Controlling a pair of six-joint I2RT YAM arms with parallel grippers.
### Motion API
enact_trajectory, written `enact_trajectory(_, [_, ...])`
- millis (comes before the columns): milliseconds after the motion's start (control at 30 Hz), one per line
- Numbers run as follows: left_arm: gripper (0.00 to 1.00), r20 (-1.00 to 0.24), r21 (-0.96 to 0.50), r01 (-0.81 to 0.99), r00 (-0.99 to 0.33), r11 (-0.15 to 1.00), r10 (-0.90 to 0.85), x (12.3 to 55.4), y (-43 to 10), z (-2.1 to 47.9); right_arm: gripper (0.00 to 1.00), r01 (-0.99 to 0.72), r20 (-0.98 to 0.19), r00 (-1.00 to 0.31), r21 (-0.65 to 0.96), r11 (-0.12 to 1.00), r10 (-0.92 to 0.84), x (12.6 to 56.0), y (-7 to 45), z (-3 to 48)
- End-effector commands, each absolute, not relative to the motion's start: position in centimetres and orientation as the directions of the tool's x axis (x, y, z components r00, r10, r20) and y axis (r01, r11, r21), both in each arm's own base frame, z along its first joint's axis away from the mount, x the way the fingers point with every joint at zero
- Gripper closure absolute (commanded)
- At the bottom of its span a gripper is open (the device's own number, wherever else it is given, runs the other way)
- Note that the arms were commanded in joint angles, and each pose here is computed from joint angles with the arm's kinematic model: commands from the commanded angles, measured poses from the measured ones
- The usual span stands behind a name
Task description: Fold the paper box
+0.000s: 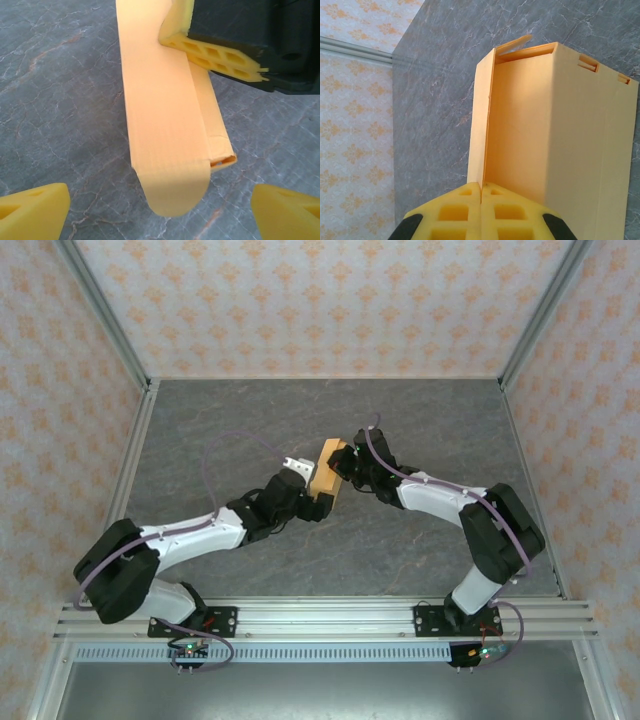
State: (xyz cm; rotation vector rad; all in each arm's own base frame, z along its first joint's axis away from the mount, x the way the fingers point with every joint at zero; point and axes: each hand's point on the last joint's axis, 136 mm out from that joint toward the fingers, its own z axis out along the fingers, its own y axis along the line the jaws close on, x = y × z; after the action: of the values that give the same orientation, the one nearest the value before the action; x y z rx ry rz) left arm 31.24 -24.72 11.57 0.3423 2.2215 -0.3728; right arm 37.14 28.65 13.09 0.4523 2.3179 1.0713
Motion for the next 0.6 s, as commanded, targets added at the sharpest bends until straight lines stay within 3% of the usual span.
enact_trajectory(0, [0.06,-0.825,-0.121,0.357,-0.555,0.926,0.106,32.6,-25.2,12.1,0.99,0.143,-0.298,-0.812,0.731,0.667,0.501,36.3,27.4,10.1])
enact_trajectory(200, [0.07,-0.829,-0.102,0.354,-0.546,0.930,0.117,33.3,-26.5,11.1,0.99,0.149,-0.298,-0.809,0.730,0.667,0.507,36.3,27.1,10.1])
enact_trajectory(467, [0.33,-0.832,-0.133,0.346,-0.548,0.929,0.085,34.0,-27.4,10.6,0.99,0.149,-0.300,-0.808,0.729,0.668,0.507,36.2,26.8,10.2])
enact_trajectory(567, [0.38,-0.831,-0.130,0.347,-0.550,0.929,0.089,34.0,-27.4,10.4,0.99,0.148,-0.303,-0.807,0.727,0.670,0.507,36.2,26.8,10.2])
